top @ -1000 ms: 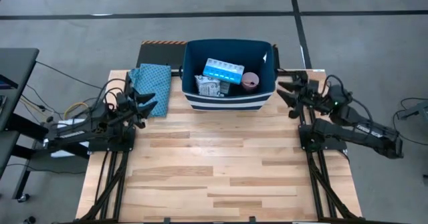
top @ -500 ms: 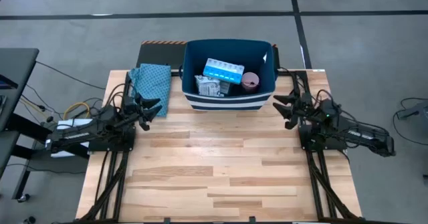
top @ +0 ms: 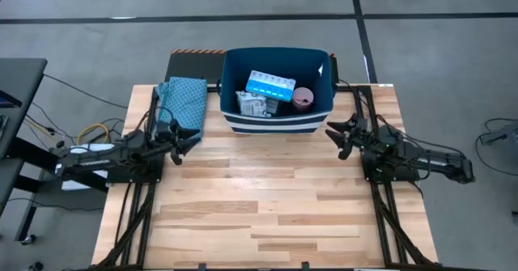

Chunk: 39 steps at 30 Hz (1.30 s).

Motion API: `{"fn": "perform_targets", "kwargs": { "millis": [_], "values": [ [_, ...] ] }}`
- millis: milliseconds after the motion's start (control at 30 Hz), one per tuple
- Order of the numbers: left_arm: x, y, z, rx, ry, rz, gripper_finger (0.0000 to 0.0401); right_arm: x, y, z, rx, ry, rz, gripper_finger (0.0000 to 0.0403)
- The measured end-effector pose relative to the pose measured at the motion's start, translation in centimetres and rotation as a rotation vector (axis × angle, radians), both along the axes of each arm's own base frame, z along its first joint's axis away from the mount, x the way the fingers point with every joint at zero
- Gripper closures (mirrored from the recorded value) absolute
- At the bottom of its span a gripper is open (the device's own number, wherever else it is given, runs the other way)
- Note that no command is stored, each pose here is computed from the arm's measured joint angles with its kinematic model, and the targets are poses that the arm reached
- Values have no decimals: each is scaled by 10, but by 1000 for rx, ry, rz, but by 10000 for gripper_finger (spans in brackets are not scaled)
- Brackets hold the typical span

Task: Pick & place medical supplies in basket/bin
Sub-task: Return to Home Position

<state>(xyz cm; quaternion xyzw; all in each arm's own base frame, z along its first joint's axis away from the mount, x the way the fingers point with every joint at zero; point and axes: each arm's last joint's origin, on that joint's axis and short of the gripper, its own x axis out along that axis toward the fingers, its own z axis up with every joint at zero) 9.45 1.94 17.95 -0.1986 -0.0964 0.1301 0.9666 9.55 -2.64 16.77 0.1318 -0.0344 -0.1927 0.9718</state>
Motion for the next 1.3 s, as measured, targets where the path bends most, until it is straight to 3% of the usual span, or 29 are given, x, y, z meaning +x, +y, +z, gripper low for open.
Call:
{"fn": "perform_targets", "kwargs": {
  "millis": [200,467,567,633,967,1300],
  "values": [
    [3,-6,-9,1,104,-42,202,1,2,-1,-6,8,23,234],
    [9,-8,-16,55,202,-95,202,3,10,-3,-38,45,205,232],
    [10,-10,-18,-54,201,-166,202,3,13,-4,-51,50,257,233],
    [10,-10,-19,-66,202,-178,202,4,15,-4,-51,50,280,234],
    [10,-13,-20,33,238,-244,202,7,26,-7,-81,95,392,236],
    [10,-12,-20,30,242,-224,202,7,28,-8,-81,101,415,238]
  ]
}}
